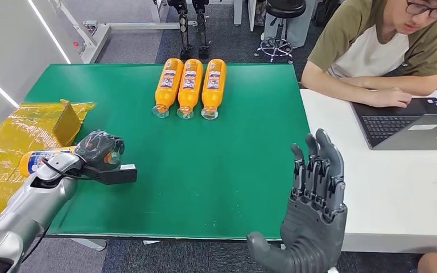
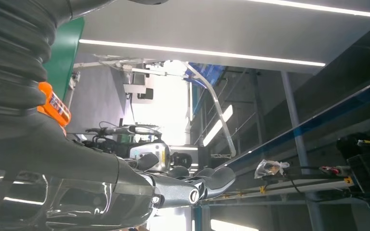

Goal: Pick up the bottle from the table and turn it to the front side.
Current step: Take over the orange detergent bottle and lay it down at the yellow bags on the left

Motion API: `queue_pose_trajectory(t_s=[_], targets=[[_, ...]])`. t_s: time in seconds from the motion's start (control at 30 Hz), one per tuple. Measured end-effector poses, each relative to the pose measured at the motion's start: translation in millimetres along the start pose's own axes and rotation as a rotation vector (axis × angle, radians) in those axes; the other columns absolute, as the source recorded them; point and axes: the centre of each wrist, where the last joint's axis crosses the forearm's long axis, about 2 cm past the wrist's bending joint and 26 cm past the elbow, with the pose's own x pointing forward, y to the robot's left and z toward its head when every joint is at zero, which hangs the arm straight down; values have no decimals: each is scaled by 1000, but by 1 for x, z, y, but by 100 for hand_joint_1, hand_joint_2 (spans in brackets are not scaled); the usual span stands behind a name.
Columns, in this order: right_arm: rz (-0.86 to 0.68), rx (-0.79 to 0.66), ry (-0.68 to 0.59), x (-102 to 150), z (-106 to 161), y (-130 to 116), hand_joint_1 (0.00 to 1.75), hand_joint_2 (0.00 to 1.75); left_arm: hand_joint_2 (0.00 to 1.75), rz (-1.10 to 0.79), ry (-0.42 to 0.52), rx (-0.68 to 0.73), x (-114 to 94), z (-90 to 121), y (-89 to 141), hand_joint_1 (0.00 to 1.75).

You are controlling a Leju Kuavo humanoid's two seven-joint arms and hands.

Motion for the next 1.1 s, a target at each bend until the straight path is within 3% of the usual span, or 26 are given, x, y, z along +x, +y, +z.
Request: queue_pose_trajectory(t_s=[0.27,0.3,0.4,0.43,0.93,1.0,1.1], targets=[[-4,7,6,0,1,-1,0,175,175,-76,-32,-191,-13,9,-22,175],[-5,8,7,0,1,-1,0,175,175,-86,-37,-201,-13,9,-23,145],[-5,9,7,0,1,-1,0,175,175,-136,-47,-204,-13,8,-22,14],[-6,9,7,0,1,-1,0,175,175,-154,-52,-198,-12,7,-23,0],[-6,-3,16,-1,1,-1,0,175,175,-115,-115,-51,6,1,-31,0],[-7,-7,21,-1,1,-2,0,175,175,-85,-137,5,10,3,-35,0],[-5,-17,29,-1,1,-2,0,175,175,-20,-171,207,21,6,-38,0]])
